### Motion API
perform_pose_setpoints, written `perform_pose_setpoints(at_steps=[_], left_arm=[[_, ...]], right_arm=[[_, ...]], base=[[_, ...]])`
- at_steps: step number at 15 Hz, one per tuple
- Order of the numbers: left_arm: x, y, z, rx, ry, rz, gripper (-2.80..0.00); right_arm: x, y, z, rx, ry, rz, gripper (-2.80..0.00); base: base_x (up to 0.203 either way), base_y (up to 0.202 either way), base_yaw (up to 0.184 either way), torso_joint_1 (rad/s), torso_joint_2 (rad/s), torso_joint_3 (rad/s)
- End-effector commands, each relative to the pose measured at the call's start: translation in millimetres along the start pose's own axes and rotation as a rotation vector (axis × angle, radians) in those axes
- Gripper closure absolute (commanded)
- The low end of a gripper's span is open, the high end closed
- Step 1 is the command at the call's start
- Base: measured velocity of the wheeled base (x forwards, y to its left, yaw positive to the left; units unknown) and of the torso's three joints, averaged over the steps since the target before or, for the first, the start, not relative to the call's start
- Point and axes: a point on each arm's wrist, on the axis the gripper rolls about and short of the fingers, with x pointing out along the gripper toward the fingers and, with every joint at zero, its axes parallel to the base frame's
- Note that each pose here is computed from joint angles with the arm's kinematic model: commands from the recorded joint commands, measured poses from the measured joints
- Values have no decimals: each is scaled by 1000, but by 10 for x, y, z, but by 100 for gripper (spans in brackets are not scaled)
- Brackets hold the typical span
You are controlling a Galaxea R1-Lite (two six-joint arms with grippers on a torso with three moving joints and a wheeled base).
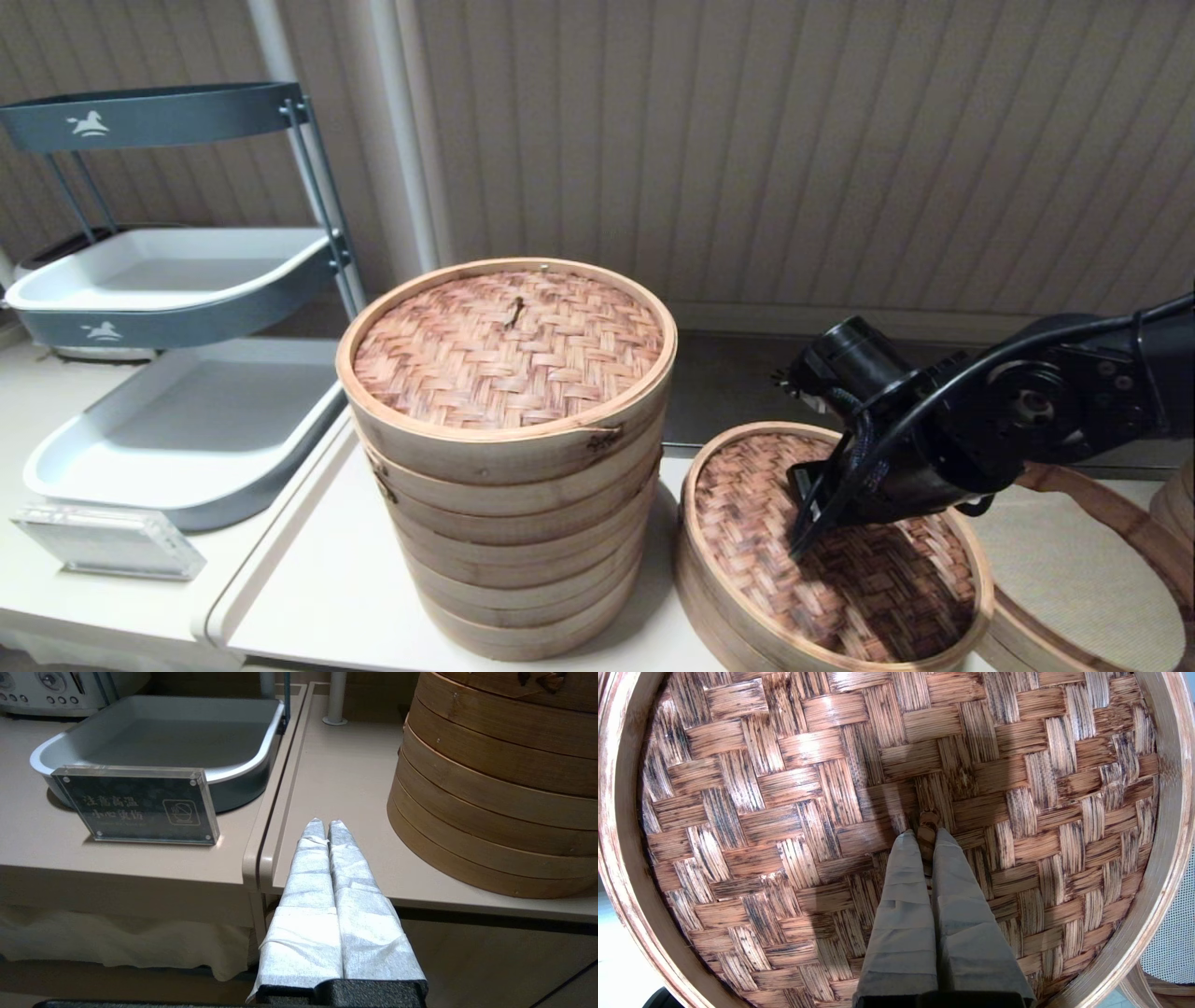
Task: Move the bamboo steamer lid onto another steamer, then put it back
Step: Put the steamer, then pick up the steamer
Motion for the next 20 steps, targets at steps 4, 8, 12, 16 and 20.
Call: perform_pose_setpoints(at_steps=[4, 8, 12, 16, 20], left_arm=[[3, 0, -8, 0, 4, 0, 0], [3, 0, -9, 0, 5, 0, 0], [3, 0, -8, 0, 4, 0, 0], [3, 0, -9, 0, 5, 0, 0], [3, 0, -9, 0, 5, 0, 0]], right_arm=[[4, 0, -13, -1, 5, -4, 0], [-10, -16, -29, 0, 5, -8, -280], [-199, -71, -6, 18, -50, 12, -280], [-670, -244, -65, 56, -170, 56, -280], [-1108, -473, -327, 92, -283, 84, 0]], base=[[0, 0, 0, 0, 0, 0], [0, 0, 0, 0, 0, 0], [0, 0, 0, 0, 0, 0], [0, 0, 0, 0, 0, 0], [0, 0, 0, 0, 0, 0]])
